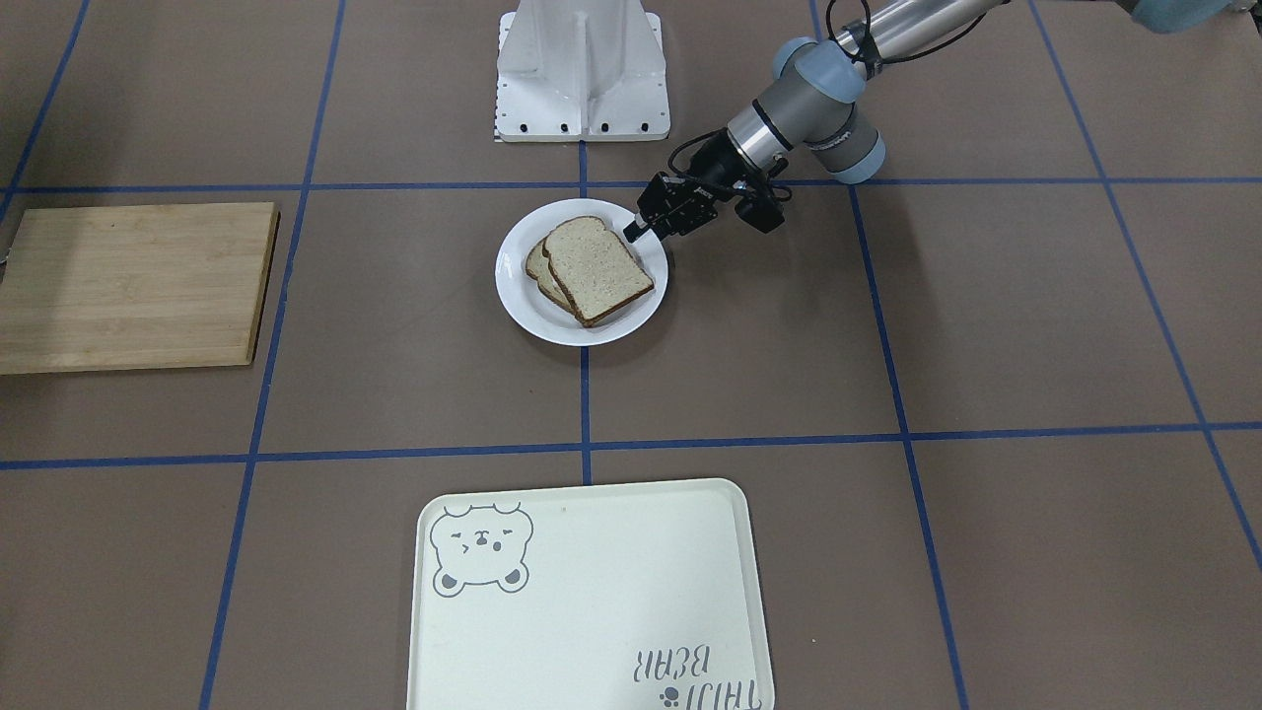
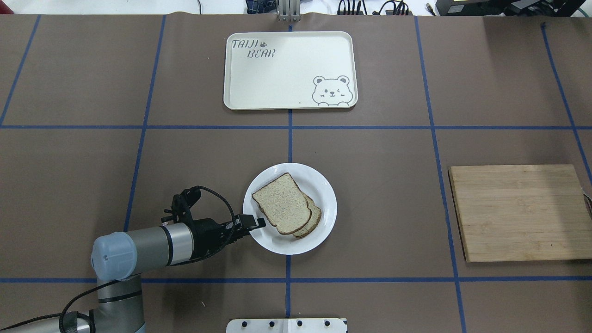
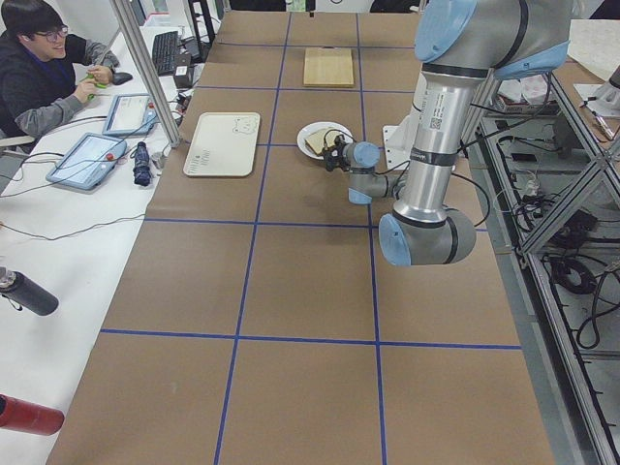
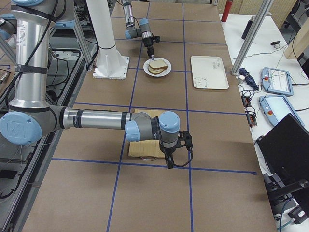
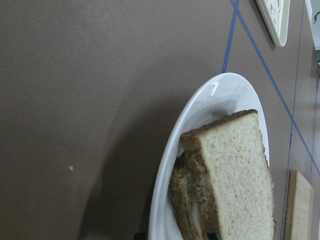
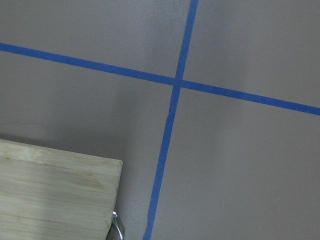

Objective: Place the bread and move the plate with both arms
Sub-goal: 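Slide the plate with the left gripper onto the cream bear tray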

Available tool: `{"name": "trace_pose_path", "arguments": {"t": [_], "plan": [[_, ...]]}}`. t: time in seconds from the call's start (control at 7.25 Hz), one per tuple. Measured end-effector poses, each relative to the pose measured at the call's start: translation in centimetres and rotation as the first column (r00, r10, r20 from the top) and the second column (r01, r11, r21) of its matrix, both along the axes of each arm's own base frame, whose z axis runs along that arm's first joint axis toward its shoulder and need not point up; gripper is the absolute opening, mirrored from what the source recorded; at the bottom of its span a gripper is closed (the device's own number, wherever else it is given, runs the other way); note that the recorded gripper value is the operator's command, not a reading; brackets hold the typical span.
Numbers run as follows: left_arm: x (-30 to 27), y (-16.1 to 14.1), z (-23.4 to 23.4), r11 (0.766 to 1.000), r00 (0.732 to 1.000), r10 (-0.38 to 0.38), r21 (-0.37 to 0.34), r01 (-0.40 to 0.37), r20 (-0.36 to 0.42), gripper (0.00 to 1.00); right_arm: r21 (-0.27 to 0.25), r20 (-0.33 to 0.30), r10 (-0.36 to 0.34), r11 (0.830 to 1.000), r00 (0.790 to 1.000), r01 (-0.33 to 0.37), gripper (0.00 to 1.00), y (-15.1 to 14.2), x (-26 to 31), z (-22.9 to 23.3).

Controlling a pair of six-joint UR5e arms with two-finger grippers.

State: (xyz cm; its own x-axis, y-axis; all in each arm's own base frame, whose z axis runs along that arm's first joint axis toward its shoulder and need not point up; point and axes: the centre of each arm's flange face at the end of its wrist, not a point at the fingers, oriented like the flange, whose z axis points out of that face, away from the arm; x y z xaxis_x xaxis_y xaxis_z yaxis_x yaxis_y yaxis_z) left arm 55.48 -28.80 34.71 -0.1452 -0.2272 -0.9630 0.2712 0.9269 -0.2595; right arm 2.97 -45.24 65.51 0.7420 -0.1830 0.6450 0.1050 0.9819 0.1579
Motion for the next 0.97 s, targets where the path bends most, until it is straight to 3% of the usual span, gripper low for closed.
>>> {"name": "trace_pose_path", "arguments": {"t": [0.41,0.97], "plan": [[0.39,-0.05,0.08,1.000,1.000,0.000,0.001,0.000,0.002,0.00,0.001,-0.001,0.000,1.000,1.000,0.000,1.00,-0.18,-0.01,0.00],[-0.01,-0.02,-0.69,1.000,1.000,0.002,0.008,-0.002,-0.024,0.00,-0.001,0.000,0.000,1.000,1.000,0.000,1.00,-0.88,-0.07,0.18]]}}
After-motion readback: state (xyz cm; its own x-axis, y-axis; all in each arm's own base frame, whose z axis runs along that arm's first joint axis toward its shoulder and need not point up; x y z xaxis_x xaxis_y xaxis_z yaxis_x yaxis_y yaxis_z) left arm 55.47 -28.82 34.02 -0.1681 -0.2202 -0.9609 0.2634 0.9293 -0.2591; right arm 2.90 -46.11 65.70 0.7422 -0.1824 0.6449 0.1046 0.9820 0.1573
